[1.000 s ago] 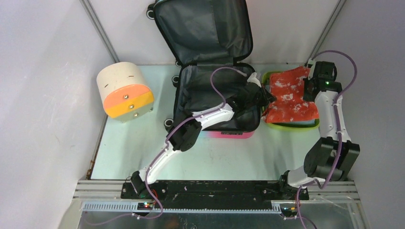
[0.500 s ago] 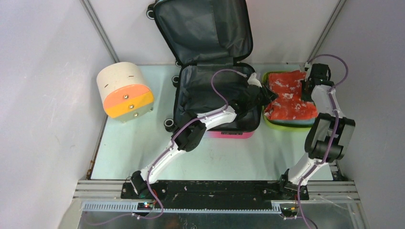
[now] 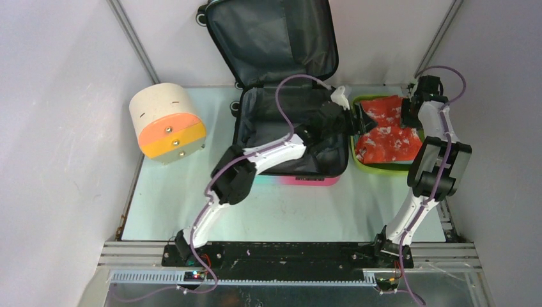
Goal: Open, take out, and arrange the luggage
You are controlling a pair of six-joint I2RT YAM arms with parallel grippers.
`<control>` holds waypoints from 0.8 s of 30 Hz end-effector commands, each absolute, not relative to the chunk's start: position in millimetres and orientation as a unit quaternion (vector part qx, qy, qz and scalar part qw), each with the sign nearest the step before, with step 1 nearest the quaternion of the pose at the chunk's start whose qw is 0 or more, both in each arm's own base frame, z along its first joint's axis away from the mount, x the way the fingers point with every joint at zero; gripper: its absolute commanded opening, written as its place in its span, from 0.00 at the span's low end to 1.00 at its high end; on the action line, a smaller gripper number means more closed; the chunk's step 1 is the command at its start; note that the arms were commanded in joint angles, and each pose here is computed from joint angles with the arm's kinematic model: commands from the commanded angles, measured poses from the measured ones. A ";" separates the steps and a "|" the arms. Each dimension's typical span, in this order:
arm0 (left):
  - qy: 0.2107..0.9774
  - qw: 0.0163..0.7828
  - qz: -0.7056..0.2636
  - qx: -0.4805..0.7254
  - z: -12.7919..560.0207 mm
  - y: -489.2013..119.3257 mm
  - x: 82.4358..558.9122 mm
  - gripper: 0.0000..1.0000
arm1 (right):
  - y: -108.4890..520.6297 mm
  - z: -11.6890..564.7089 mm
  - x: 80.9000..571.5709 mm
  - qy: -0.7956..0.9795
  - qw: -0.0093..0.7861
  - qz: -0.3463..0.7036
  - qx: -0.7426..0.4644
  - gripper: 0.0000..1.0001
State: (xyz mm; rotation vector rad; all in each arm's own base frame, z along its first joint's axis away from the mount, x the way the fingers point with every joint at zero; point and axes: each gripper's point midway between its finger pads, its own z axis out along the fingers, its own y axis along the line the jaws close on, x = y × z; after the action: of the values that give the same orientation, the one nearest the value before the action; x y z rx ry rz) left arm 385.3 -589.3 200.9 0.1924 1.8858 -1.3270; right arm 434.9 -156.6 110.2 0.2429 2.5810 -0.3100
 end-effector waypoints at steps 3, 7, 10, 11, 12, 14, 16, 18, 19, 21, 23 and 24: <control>0.689 0.476 -0.528 0.143 341.5 -533.6 354.6 0.76 | -142.6 185.1 435.7 0.931 0.324 -0.117 0.117 0.52; 0.717 0.499 -0.458 0.167 344.1 -489.8 344.3 0.79 | -116.9 196.5 422.2 0.936 0.321 -0.097 0.111 0.52; 0.750 0.496 -0.405 0.164 347.1 -445.2 335.2 0.85 | -90.2 199.5 424.4 0.936 0.336 -0.060 0.092 0.52; 0.752 0.501 -0.395 0.163 353.8 -428.1 333.0 0.89 | -85.2 202.5 425.3 0.933 0.344 -0.051 0.089 0.50; 0.764 0.496 -0.379 0.163 348.6 -414.3 333.3 0.97 | -76.0 203.7 429.9 0.931 0.356 -0.032 0.079 0.48; 0.781 0.494 -0.346 0.162 339.9 -381.8 330.9 0.99 | -70.3 205.7 438.9 0.923 0.375 -0.011 0.082 0.42; 0.794 0.505 -0.297 0.161 338.0 -345.1 330.0 1.00 | -68.4 206.5 447.9 0.919 0.388 0.009 0.072 0.36; 0.811 0.514 -0.225 0.165 331.6 -305.2 328.1 1.00 | -77.5 203.4 455.7 0.915 0.397 0.006 0.066 0.34; 0.808 0.526 -0.198 0.175 337.2 -287.4 324.1 1.00 | -85.4 198.8 456.9 0.915 0.397 0.003 0.073 0.34; 0.817 0.530 -0.137 0.178 328.2 -252.1 320.5 1.00 | -98.0 187.9 464.0 0.913 0.396 0.005 0.093 0.34; 0.822 0.532 -0.101 0.178 320.8 -224.7 314.9 1.00 | -110.8 170.2 468.0 0.915 0.385 0.004 0.117 0.34; 0.829 0.524 -0.085 0.177 308.3 -213.4 313.7 1.00 | -114.2 158.6 469.2 0.918 0.376 0.004 0.123 0.34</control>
State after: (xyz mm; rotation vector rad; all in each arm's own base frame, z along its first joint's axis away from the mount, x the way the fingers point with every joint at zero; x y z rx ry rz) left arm 325.5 -278.0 325.3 0.3660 1.9483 -0.4844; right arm 452.5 -94.8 185.3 0.2374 2.3631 -0.0123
